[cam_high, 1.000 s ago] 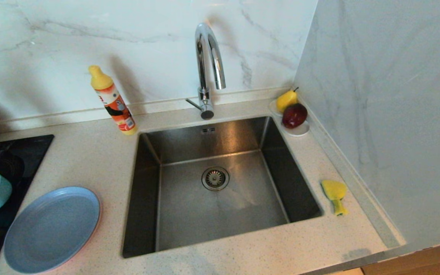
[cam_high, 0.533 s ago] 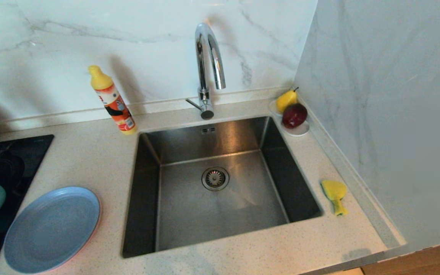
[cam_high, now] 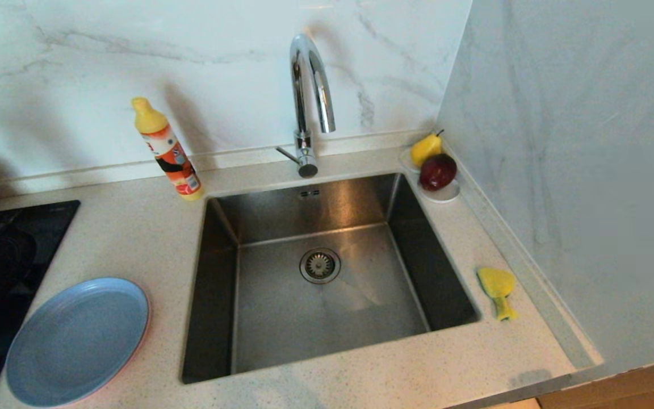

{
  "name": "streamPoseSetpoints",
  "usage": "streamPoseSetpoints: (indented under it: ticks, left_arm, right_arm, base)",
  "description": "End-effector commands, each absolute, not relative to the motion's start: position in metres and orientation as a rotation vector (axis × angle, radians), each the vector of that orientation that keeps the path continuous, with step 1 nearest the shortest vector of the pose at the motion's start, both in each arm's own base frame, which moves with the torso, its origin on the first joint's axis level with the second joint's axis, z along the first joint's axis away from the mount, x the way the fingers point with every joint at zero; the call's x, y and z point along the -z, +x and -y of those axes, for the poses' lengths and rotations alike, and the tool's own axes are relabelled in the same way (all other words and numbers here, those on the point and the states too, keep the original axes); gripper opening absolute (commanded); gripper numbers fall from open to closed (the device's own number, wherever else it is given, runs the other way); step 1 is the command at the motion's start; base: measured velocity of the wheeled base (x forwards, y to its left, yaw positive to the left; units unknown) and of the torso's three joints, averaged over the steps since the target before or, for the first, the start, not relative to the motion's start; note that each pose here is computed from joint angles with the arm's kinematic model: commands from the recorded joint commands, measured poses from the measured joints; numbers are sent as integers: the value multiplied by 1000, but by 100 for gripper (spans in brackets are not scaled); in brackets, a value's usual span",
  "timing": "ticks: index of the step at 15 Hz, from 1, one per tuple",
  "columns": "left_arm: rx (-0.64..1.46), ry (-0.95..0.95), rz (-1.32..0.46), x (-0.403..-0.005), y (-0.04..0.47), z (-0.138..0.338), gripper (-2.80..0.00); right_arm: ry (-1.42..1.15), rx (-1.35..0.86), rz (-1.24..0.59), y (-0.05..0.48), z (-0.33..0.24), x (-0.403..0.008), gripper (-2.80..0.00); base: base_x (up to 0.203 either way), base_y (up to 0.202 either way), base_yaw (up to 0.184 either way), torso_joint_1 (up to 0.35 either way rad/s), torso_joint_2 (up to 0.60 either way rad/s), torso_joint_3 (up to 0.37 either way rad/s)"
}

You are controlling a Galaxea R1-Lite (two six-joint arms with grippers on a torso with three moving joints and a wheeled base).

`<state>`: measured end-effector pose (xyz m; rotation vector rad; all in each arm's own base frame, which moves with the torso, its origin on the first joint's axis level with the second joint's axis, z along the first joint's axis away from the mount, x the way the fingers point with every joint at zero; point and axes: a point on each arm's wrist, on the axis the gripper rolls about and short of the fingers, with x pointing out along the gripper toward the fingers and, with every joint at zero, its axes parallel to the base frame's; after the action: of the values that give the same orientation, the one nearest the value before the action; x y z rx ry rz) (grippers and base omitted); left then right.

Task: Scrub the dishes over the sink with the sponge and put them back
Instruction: Place the bowl on the plate

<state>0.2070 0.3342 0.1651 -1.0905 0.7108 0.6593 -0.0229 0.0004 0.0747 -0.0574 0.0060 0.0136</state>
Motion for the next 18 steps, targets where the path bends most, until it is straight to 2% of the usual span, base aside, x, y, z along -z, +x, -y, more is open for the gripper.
streamPoseSetpoints:
  ticks: [1,5,8,14,18]
  left_arm:
    - [-629,-1066,-678,-195,198,-317,-280]
    - [-500,-952,-723,-236,187,-274,-280]
    - [-392,-830,-792,-246,204,-244,-280]
    - [-264,-577,-920,-243,252,-185,-280]
    - [-266,-459,-1046,-211,258,-160,-280]
  right_arm:
    - [-58,-14,-7,-23,0,-75,-280]
    - [-58,-14,-7,-23,0,-75,-280]
    - [-58,-14,-7,-23,0,-75,-280]
    - [-58,-14,-7,-23,0,-75,-280]
    - [-58,-14,-8,-23,0,-75,-280]
  base:
    - [0,0,0,0,0,0]
    - [0,0,0,0,0,0]
    - [0,0,0,0,0,0]
    - [0,0,0,0,0,0]
    - [0,0,0,0,0,0]
